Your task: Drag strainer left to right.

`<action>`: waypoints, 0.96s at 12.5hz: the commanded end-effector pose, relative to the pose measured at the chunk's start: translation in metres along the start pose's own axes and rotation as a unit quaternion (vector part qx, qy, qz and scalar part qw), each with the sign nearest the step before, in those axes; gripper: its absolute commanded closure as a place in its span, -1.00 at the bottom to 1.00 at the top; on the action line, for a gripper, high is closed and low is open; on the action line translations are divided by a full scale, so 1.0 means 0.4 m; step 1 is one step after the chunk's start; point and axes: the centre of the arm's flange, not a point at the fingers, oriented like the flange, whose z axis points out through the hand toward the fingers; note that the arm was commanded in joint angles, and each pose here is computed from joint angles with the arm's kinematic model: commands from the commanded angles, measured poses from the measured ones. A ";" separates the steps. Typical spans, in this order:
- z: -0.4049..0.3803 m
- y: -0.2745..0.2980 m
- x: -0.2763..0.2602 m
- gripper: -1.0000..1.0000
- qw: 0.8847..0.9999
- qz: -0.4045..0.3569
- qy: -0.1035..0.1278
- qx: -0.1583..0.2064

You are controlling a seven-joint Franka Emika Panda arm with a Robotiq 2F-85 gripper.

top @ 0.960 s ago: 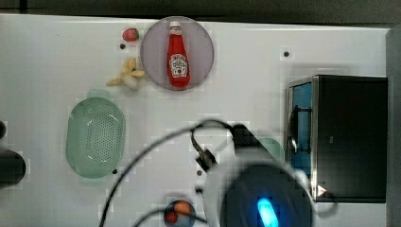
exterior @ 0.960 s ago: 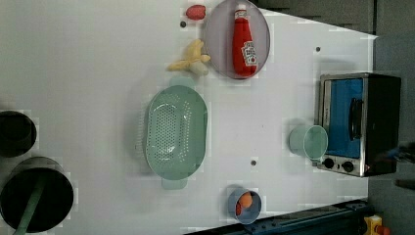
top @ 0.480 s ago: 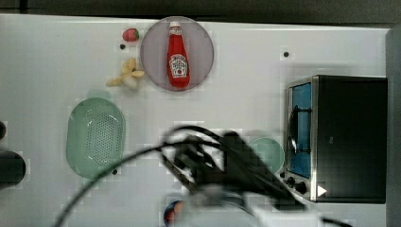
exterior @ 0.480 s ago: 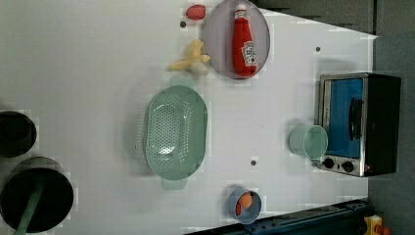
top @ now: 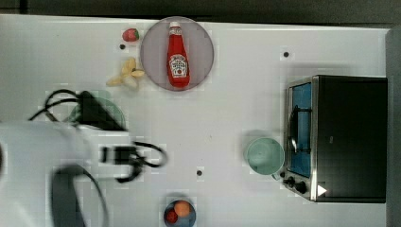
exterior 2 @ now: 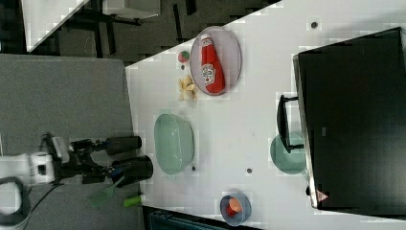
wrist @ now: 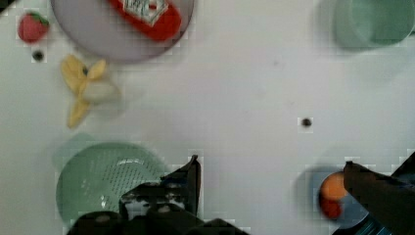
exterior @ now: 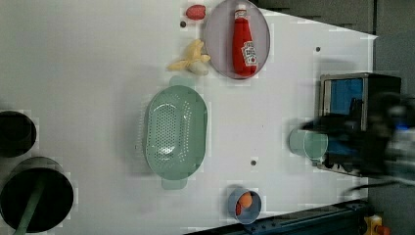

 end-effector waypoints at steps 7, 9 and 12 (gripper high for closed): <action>0.428 -0.236 -0.245 -1.00 0.959 0.271 -0.087 0.008; 0.530 -0.251 -0.262 -1.00 0.943 0.313 -0.111 0.013; 0.641 -0.273 -0.269 -1.00 0.932 0.336 -0.135 0.029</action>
